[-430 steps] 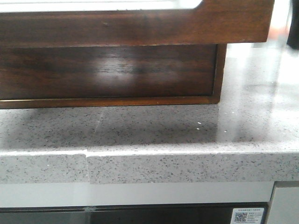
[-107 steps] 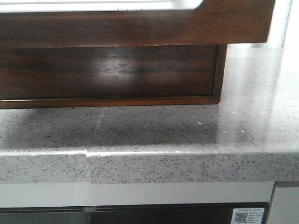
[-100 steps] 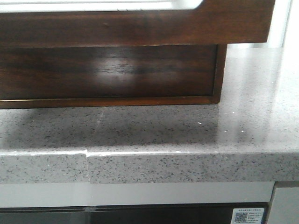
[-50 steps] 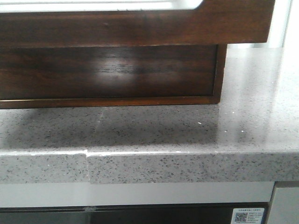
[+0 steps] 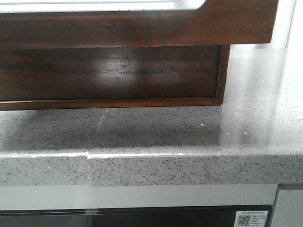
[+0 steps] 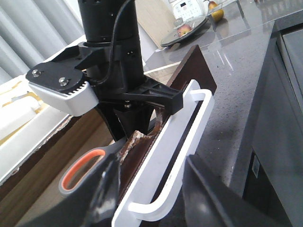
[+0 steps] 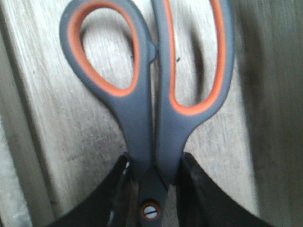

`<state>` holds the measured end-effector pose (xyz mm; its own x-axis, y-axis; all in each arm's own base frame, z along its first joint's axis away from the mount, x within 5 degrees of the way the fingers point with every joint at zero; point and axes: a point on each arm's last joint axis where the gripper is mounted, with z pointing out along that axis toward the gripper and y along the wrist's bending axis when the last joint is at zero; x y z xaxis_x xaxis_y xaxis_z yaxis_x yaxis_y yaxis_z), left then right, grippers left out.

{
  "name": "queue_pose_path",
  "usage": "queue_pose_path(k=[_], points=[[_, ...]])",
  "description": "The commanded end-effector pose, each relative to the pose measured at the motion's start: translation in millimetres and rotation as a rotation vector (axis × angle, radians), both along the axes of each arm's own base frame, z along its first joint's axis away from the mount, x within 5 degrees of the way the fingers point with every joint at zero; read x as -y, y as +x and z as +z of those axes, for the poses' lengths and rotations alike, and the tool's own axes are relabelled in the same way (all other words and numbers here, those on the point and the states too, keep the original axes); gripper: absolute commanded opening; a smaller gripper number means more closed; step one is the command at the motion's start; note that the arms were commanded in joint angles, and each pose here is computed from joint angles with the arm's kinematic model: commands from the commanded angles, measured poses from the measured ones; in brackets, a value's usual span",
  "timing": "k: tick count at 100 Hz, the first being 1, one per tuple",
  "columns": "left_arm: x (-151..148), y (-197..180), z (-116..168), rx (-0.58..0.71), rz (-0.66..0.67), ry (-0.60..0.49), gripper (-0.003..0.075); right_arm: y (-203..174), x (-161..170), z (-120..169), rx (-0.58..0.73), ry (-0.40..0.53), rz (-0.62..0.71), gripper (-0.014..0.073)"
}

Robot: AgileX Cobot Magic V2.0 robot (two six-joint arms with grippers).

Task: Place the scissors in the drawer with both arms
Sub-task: 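Lower the scissors into the drawer and open the right gripper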

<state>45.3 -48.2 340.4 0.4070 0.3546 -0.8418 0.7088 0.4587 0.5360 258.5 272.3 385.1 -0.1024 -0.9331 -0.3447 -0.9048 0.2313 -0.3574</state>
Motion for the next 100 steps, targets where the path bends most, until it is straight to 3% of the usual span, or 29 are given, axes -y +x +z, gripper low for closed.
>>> queue_pose_path(k=[1, 62, 84, 100], points=[[1.1, -3.4, 14.7, 0.030, -0.045, -0.068, 0.0292, -3.5, 11.5, 26.1, 0.091, 0.038, -0.006, 0.0139], [1.1, -3.5, 14.7, 0.029, -0.045, -0.068, 0.0292, -3.3, 11.3, 26.3, 0.094, 0.041, -0.006, 0.0146], [1.1, -3.5, 14.7, 0.029, -0.045, -0.068, 0.0292, -3.3, 11.3, 26.3, 0.093, 0.043, -0.008, 0.0327], [1.1, -3.5, 14.7, 0.029, -0.045, -0.068, 0.0292, -3.3, 11.3, 26.3, 0.093, 0.043, -0.008, 0.0353]])
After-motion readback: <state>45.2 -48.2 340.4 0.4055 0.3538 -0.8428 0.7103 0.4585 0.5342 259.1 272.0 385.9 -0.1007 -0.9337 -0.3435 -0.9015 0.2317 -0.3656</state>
